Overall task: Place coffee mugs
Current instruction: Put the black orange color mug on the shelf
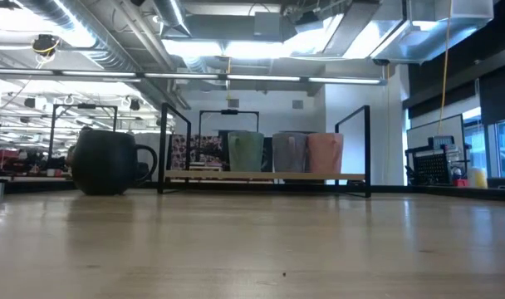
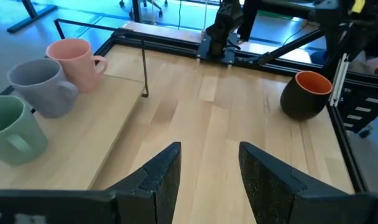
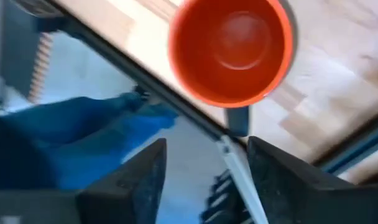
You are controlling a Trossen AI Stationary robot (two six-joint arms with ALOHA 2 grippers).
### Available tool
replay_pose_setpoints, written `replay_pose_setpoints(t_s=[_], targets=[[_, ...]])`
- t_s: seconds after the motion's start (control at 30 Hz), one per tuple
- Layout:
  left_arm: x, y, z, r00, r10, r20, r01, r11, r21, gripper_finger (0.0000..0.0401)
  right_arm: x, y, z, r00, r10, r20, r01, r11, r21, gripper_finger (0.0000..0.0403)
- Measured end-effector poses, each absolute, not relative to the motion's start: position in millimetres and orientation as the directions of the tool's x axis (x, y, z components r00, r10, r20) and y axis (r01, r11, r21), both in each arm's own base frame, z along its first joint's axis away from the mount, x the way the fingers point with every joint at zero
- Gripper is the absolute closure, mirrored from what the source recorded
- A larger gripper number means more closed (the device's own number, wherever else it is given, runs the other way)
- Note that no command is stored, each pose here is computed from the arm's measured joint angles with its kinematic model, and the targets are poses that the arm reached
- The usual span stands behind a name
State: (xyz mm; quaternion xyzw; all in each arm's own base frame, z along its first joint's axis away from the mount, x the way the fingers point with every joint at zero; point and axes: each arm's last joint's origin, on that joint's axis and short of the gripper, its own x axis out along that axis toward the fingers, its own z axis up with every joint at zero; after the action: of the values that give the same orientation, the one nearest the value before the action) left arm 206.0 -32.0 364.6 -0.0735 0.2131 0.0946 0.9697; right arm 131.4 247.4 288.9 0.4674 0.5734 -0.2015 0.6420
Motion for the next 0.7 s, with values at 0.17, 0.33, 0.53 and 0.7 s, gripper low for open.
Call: replay_pose_setpoints(t_s=[0.17, 0.33, 0.53, 0.7], targets=[[206, -32, 364, 0.890, 0.152, -0.429, -0.217, 0.970, -0.106, 0.0244, 130, 267, 263, 0.205, 0.209, -0.956, 0.761, 0.581, 0.290, 0.0173], [206, -32, 364, 0.891, 0.152, -0.429, -0.218, 0.970, -0.108, 0.0244, 123, 282, 237, 0.143, 0.122, -0.982, 0.744, 0.641, 0.188, 0.0171], [207, -31, 365, 0.892, 0.160, -0.423, -0.226, 0.968, -0.111, 0.0244, 116, 298, 214, 0.236, 0.027, -0.971, 0.726, 0.659, 0.195, 0.0171], [207, -28, 365, 0.890, 0.170, -0.423, -0.237, 0.965, -0.111, 0.0244, 111, 308, 191, 0.257, -0.054, -0.965, 0.711, 0.687, 0.150, 0.0183]])
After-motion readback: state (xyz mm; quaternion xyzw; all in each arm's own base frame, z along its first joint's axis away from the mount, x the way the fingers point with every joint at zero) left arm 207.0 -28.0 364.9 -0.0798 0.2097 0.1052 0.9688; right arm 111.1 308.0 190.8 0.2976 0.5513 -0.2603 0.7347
